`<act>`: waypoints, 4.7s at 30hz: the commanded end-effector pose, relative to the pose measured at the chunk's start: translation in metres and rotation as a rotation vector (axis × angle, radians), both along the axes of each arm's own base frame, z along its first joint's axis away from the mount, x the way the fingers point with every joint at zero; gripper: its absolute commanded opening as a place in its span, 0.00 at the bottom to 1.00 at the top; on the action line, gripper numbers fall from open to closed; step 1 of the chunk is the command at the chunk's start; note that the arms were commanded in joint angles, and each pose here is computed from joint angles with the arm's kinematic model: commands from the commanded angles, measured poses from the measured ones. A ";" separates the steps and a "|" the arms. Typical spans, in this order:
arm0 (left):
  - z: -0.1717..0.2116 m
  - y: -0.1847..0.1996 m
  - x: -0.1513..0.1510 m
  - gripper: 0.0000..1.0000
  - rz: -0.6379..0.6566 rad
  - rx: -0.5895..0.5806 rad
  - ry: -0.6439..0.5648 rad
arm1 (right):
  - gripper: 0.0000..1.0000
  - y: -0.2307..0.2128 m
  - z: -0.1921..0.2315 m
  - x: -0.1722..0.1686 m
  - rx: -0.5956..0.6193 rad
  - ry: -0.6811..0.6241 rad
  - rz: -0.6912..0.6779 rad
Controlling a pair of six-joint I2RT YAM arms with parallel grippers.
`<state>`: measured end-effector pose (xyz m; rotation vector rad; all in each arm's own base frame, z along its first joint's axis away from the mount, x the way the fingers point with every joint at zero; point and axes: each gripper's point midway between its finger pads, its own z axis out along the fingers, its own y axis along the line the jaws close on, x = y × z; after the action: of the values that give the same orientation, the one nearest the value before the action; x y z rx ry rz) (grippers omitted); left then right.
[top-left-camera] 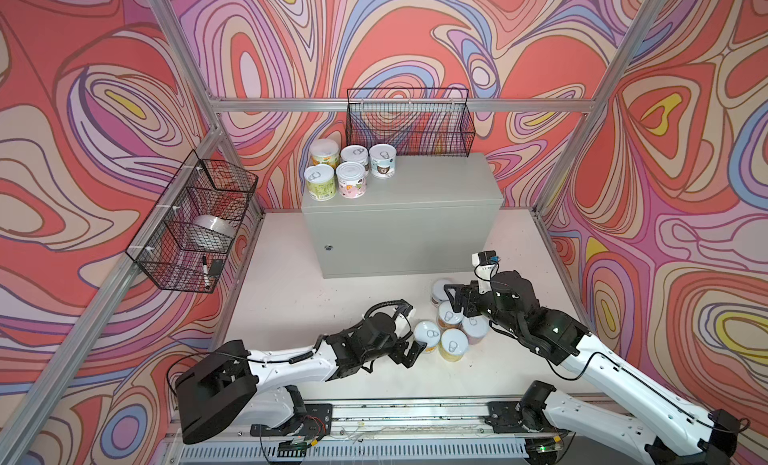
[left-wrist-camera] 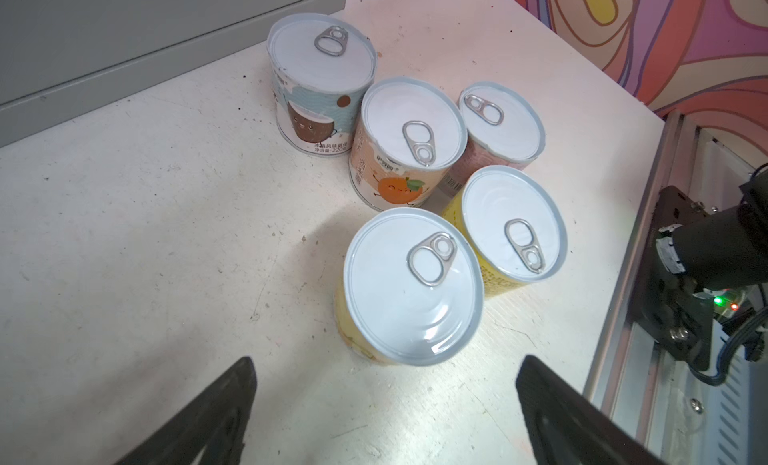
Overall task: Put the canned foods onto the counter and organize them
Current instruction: 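Lower both grippers toward the can cluster on the table, then grasp the orange-labelled can nearest the left gripper with the left gripper, then lift the held can up over the box top with the left gripper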
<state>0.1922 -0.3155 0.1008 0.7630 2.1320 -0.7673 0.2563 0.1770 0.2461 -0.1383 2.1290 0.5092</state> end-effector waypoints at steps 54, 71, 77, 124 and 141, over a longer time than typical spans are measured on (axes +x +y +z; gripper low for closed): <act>-0.063 -0.059 0.038 0.92 -0.075 0.191 -0.035 | 0.87 -0.005 0.021 0.017 -0.073 -0.061 -0.055; -0.047 -0.037 0.060 0.10 0.074 0.156 -0.103 | 0.86 -0.005 0.016 0.012 -0.061 -0.061 -0.033; -0.019 -0.021 0.054 0.00 0.075 0.171 -0.133 | 0.86 -0.011 0.023 0.008 -0.040 -0.075 -0.052; 0.331 0.056 0.270 0.00 0.511 0.003 -0.339 | 0.85 0.015 0.156 0.064 0.047 -0.335 -0.116; 0.305 0.054 0.290 0.00 0.541 0.087 -0.311 | 0.85 0.030 0.149 0.085 0.043 -0.317 -0.107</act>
<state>0.4807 -0.2645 0.3975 0.3069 1.9746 -0.2683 0.3389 0.2059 0.3812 -0.0761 1.8388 0.4193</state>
